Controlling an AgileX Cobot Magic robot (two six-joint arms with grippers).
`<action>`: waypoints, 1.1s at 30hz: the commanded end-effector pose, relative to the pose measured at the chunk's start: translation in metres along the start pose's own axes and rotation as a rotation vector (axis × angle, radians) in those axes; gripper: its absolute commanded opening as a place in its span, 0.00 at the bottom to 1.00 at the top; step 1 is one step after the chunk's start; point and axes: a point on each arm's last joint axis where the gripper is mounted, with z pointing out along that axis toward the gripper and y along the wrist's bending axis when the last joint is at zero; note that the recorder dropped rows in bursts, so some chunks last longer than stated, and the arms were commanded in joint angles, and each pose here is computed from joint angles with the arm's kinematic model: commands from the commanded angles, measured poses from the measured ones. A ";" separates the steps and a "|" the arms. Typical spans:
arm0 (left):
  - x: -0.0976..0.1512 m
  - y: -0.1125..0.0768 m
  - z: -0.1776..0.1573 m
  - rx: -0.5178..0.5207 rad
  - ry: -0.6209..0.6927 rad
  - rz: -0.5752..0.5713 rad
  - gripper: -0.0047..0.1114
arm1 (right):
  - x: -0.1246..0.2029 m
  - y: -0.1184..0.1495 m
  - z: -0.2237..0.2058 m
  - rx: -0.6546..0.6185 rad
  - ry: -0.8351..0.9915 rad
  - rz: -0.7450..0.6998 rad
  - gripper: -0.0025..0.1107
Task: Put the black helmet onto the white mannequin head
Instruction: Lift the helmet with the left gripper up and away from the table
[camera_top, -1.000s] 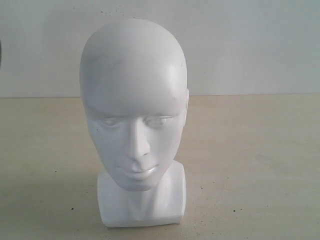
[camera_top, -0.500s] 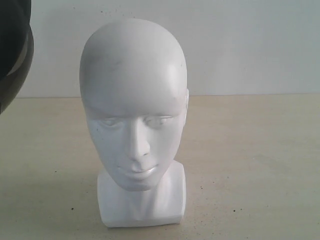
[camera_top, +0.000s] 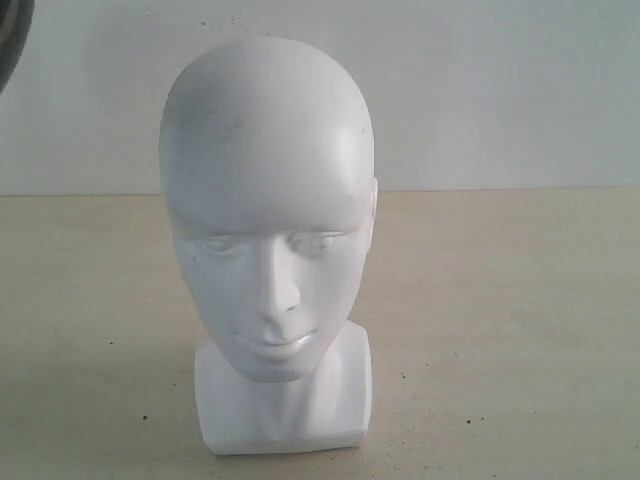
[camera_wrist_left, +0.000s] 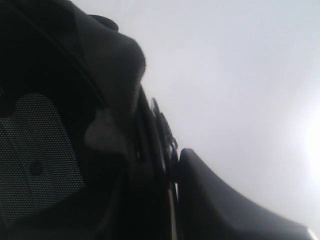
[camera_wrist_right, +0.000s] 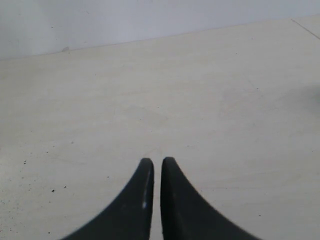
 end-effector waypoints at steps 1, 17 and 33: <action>-0.016 -0.008 -0.001 0.030 -0.043 0.040 0.08 | -0.001 0.000 0.000 -0.001 -0.008 -0.004 0.08; 0.012 0.005 0.013 -0.025 0.044 0.138 0.08 | -0.001 0.000 0.000 -0.001 -0.008 -0.004 0.08; 0.022 0.018 -0.005 -0.097 0.032 0.188 0.08 | -0.001 0.000 0.000 -0.001 -0.008 -0.004 0.08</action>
